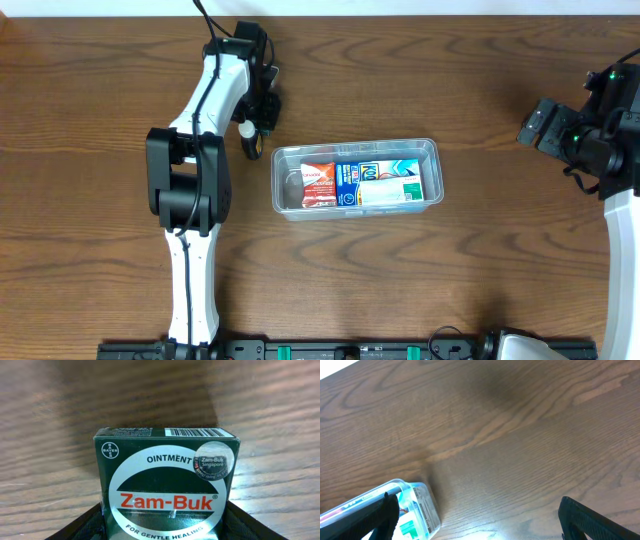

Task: Pack container
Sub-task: 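Lift the Zam-Buk box and carry it over the container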

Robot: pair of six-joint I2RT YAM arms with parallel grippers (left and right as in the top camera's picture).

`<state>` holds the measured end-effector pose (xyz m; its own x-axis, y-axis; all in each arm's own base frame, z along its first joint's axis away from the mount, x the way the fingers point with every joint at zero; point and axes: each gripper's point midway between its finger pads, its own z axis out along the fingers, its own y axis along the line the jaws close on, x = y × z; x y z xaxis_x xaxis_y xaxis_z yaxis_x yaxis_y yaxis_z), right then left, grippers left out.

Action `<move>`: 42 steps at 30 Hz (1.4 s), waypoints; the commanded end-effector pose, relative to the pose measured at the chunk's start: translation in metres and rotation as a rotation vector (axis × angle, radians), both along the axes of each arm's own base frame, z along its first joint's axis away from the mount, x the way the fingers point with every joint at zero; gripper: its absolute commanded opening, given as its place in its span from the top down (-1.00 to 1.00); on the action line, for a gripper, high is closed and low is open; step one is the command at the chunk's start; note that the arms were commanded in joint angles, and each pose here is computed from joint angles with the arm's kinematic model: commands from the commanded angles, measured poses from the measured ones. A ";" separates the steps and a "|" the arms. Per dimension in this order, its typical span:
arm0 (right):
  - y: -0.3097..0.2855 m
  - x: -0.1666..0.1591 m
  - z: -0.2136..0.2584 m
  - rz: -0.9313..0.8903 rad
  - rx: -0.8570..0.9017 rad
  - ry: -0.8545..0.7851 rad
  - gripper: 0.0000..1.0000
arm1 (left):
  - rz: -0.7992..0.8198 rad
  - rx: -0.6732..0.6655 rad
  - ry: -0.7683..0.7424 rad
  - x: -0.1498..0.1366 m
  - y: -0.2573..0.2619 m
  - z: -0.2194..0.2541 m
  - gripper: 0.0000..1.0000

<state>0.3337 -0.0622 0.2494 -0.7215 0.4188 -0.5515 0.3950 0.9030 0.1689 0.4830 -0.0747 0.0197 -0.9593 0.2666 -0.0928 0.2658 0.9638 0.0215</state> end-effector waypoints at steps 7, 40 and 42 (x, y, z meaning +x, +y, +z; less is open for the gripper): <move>-0.004 0.001 0.001 -0.013 -0.004 -0.001 -0.98 | 0.061 -0.026 -0.216 0.023 0.002 0.093 -0.33; -0.004 0.001 0.001 -0.013 -0.004 -0.001 -0.98 | 0.144 -0.070 0.040 -0.166 -0.119 0.179 -0.16; -0.004 0.001 0.001 -0.013 -0.004 -0.001 -0.98 | 0.154 -0.057 0.061 -0.173 -0.124 0.171 -0.16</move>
